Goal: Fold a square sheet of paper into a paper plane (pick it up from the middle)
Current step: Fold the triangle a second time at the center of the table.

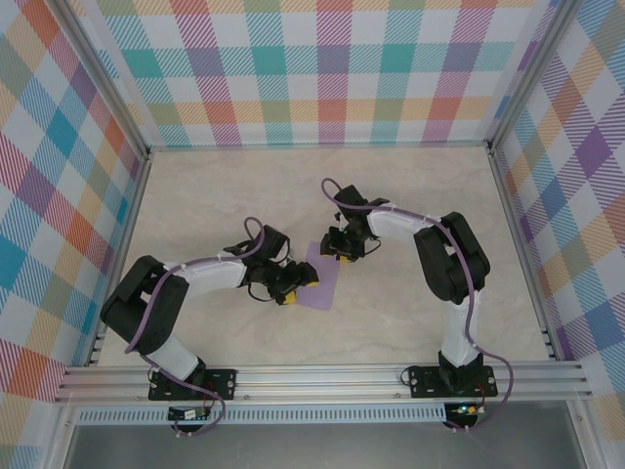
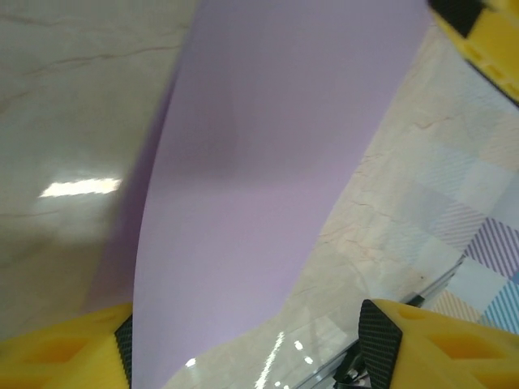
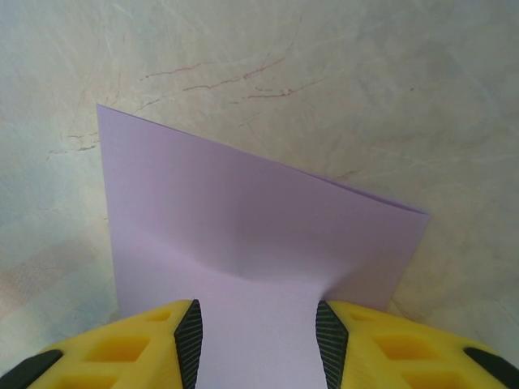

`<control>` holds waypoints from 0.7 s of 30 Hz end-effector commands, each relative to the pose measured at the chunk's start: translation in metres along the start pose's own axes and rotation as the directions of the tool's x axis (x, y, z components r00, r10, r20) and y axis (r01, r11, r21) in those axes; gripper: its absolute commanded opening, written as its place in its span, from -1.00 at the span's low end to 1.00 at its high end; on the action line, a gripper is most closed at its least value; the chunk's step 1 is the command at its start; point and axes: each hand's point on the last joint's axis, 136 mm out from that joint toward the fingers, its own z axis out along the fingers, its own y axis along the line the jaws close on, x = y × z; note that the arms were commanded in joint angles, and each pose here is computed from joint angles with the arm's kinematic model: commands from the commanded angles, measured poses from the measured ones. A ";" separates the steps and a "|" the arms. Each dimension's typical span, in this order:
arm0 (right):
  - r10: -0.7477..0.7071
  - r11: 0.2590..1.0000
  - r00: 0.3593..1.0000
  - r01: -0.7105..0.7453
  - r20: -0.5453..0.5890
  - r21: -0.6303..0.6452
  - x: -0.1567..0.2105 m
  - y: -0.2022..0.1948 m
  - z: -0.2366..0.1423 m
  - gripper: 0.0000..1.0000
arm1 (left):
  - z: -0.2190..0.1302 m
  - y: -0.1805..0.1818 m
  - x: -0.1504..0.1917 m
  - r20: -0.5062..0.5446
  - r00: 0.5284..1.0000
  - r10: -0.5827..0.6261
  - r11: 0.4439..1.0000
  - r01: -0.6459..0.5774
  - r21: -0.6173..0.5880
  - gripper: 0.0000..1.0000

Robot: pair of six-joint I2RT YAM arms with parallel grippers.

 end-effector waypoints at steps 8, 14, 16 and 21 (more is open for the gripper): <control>-0.027 0.997 1.000 0.028 0.011 -0.069 0.000 0.011 -0.021 -0.24 | -0.012 -0.033 0.002 0.025 0.997 0.078 0.986 -0.081 0.146 0.03; -0.065 0.985 0.997 0.072 0.049 -0.154 0.014 0.029 -0.058 -0.25 | -0.013 -0.039 0.003 0.024 0.995 0.092 0.979 -0.095 0.183 -0.05; -0.057 0.983 0.998 0.062 0.035 -0.174 0.026 0.027 -0.061 -0.30 | -0.012 -0.042 0.004 0.020 0.995 0.099 0.975 -0.101 0.197 -0.06; -0.043 0.978 0.998 0.049 0.034 -0.204 0.052 0.016 -0.071 -0.34 | -0.010 -0.044 0.006 0.005 0.994 0.107 0.973 -0.106 0.204 -0.07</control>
